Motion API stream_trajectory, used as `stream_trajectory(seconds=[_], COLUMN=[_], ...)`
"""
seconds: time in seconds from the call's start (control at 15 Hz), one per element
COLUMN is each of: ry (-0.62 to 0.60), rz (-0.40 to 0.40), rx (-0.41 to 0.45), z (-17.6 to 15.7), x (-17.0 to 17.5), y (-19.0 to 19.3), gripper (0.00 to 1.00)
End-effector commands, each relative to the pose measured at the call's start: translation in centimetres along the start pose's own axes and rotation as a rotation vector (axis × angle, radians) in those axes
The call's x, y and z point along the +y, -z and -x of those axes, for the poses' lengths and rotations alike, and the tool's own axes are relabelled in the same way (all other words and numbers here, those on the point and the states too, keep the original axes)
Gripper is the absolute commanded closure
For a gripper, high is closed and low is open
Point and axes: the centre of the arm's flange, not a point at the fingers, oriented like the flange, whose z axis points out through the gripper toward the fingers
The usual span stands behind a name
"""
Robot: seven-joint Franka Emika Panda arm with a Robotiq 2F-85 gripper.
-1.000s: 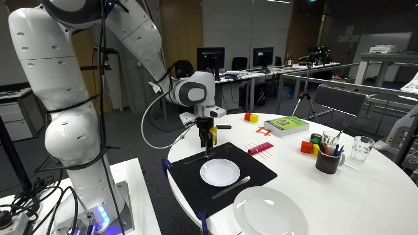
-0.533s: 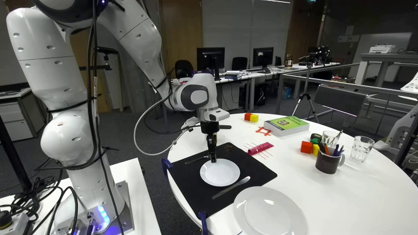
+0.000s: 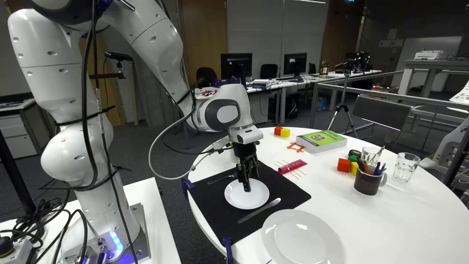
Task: Put the fork on the black mat in a straightened up position and move the white plate slightly to the left
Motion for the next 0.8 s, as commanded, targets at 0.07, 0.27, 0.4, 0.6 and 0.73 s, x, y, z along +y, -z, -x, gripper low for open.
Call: stream_trajectory(seconds=[0.07, 0.27, 0.4, 0.6, 0.73], ry=[-0.191, -0.259, -0.326, -0.412, -0.452], rz=[-0.131, -0.196, -0.238, -0.305, -0.367], rx=[0.114, 0.182, 0.204, 0.202, 0.164], z=[-1.3, -2.1, -2.2, -2.1, -1.9], x=[2.4, 2.7, 3.0, 3.1, 2.9], y=[-0.7, 0.0, 0.3, 0.7, 0.9], gripper=[0.0, 0.0, 0.0, 0.0, 0.0])
